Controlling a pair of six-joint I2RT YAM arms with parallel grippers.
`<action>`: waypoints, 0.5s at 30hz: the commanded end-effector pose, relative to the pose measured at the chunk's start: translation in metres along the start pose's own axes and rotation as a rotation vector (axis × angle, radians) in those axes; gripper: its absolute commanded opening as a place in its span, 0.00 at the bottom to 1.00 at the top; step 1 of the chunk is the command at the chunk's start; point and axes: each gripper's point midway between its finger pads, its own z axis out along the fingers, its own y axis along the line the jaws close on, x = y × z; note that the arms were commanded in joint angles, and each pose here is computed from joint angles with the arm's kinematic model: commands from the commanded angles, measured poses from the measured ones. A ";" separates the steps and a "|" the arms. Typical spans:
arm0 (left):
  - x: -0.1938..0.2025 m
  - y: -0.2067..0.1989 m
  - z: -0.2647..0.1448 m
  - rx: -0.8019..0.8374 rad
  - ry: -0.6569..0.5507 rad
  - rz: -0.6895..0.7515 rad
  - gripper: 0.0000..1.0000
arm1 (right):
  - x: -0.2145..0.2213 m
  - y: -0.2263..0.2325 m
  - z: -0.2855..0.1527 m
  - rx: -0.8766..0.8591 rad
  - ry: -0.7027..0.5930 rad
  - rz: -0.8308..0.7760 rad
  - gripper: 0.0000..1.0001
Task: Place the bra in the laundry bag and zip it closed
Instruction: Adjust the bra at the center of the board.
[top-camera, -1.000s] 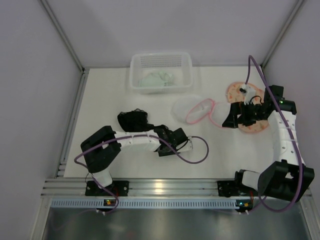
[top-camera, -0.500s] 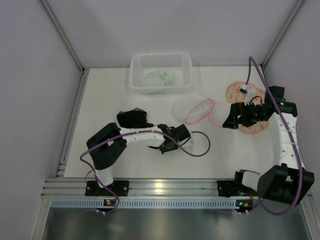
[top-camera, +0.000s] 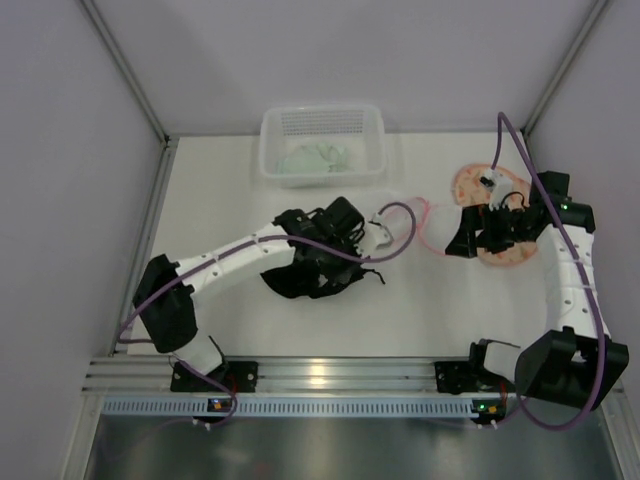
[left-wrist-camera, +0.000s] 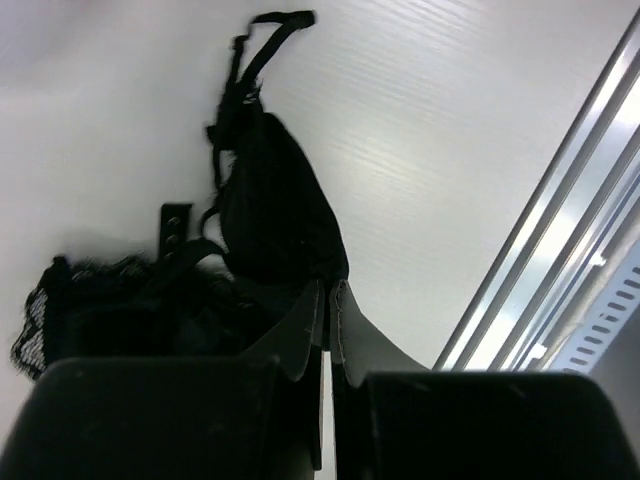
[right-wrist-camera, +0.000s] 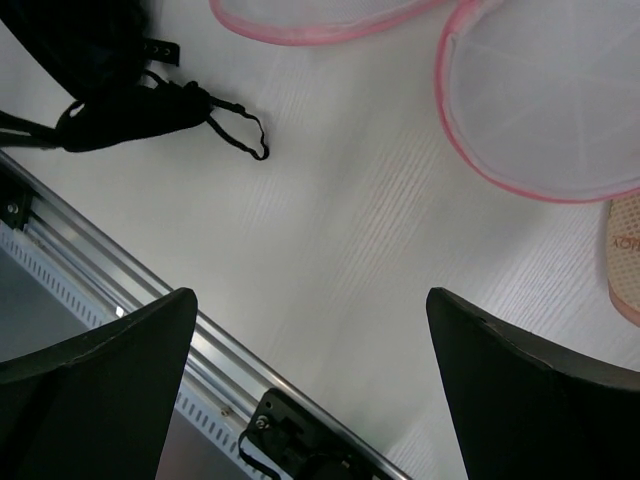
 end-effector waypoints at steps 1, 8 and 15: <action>-0.012 0.018 -0.041 0.105 -0.121 -0.196 0.00 | -0.015 0.002 -0.008 0.012 -0.025 -0.059 0.99; 0.040 0.052 -0.066 0.033 -0.178 -0.360 0.00 | -0.019 0.001 -0.006 0.000 -0.019 -0.041 0.99; 0.118 0.096 -0.061 -0.081 -0.192 -0.633 0.00 | -0.019 -0.001 -0.006 0.004 -0.002 -0.041 0.99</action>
